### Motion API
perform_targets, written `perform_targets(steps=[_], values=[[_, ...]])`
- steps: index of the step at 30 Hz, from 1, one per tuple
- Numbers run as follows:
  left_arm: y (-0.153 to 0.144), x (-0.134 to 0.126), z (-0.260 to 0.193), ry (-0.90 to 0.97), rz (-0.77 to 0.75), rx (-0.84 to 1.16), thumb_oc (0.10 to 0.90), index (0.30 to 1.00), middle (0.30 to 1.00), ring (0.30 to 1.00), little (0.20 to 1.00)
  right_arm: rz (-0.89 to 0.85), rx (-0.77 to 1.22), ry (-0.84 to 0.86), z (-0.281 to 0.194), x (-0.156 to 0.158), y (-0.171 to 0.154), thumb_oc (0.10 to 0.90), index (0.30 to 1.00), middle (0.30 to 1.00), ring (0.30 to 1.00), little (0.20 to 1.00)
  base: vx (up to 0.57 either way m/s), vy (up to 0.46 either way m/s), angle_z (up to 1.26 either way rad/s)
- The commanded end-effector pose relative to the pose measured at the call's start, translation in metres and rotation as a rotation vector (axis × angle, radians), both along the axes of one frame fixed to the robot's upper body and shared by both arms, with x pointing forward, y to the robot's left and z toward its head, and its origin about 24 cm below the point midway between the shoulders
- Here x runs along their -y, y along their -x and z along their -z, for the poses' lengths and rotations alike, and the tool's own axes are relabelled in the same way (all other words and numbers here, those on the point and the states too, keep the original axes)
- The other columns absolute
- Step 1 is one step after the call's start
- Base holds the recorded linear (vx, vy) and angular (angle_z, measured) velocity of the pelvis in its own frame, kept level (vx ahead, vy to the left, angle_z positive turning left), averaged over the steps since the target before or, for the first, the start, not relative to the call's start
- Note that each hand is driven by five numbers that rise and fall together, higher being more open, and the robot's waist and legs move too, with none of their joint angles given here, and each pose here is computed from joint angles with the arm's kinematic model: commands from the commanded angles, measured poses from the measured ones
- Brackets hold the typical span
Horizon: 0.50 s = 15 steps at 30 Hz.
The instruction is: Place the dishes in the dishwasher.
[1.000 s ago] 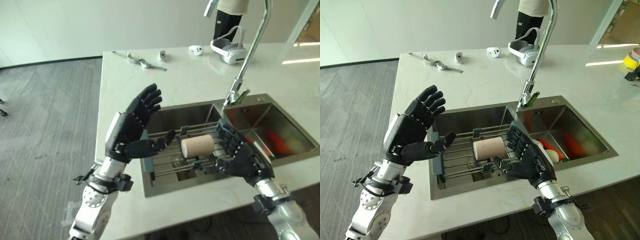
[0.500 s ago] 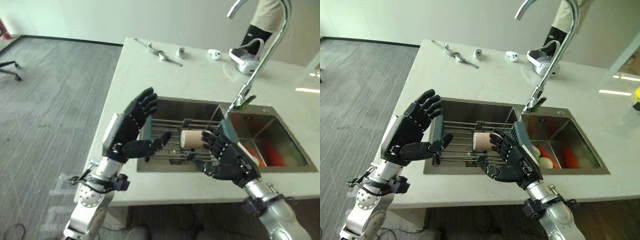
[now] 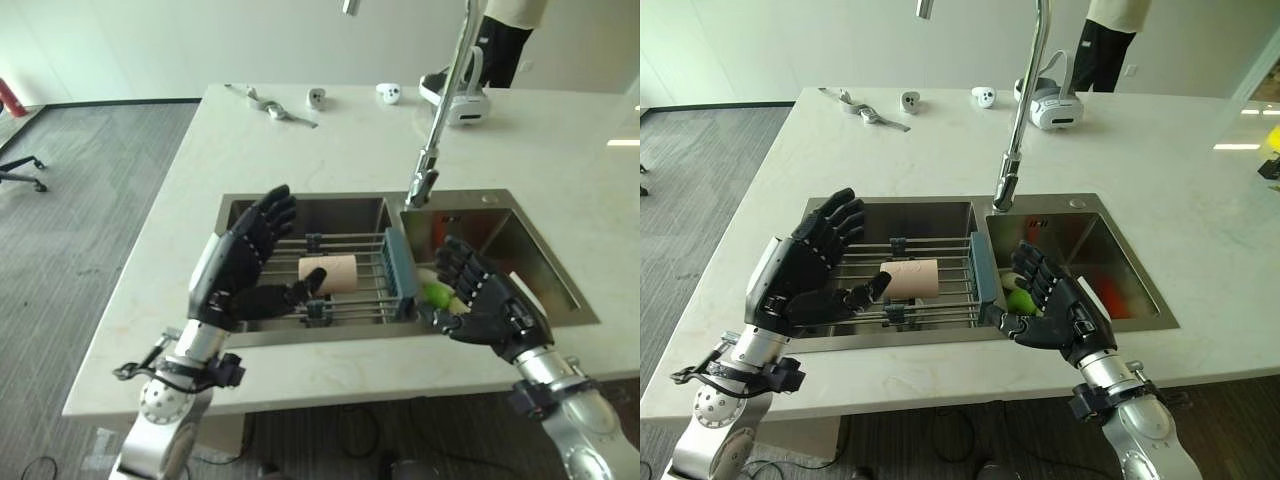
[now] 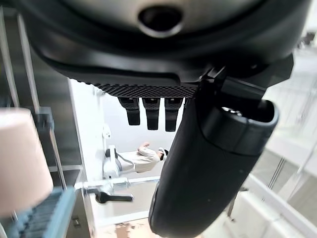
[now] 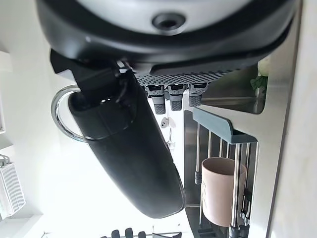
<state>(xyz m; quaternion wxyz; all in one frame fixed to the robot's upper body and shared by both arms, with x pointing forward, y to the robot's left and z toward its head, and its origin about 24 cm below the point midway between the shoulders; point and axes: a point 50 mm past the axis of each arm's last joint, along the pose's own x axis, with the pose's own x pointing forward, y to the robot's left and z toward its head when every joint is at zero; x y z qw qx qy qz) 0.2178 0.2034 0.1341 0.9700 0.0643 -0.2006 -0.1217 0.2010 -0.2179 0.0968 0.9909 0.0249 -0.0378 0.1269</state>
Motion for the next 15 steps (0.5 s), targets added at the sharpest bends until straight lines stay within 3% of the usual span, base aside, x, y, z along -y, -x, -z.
perform_targets(steps=[1,4,15], values=[[-0.007,0.001,-0.048,-0.141,0.017,0.245,0.800,0.900,0.900,0.900,0.900,-0.054,0.285,-0.028,-0.049,-0.011,-0.011,0.800,0.900,0.900,0.900,0.900,0.03,0.098,-0.11],[-0.021,-0.008,-0.063,-0.332,-0.002,0.249,0.800,0.900,0.900,0.900,0.900,-0.062,0.276,-0.012,-0.049,-0.013,-0.016,0.800,0.900,0.900,0.900,0.900,0.02,0.134,-0.11],[-0.064,-0.041,-0.089,-0.587,-0.052,0.068,0.800,0.900,0.900,0.900,0.900,-0.120,0.256,0.033,-0.056,-0.010,-0.027,0.800,0.900,0.900,0.900,0.900,-0.01,0.081,-0.19]])
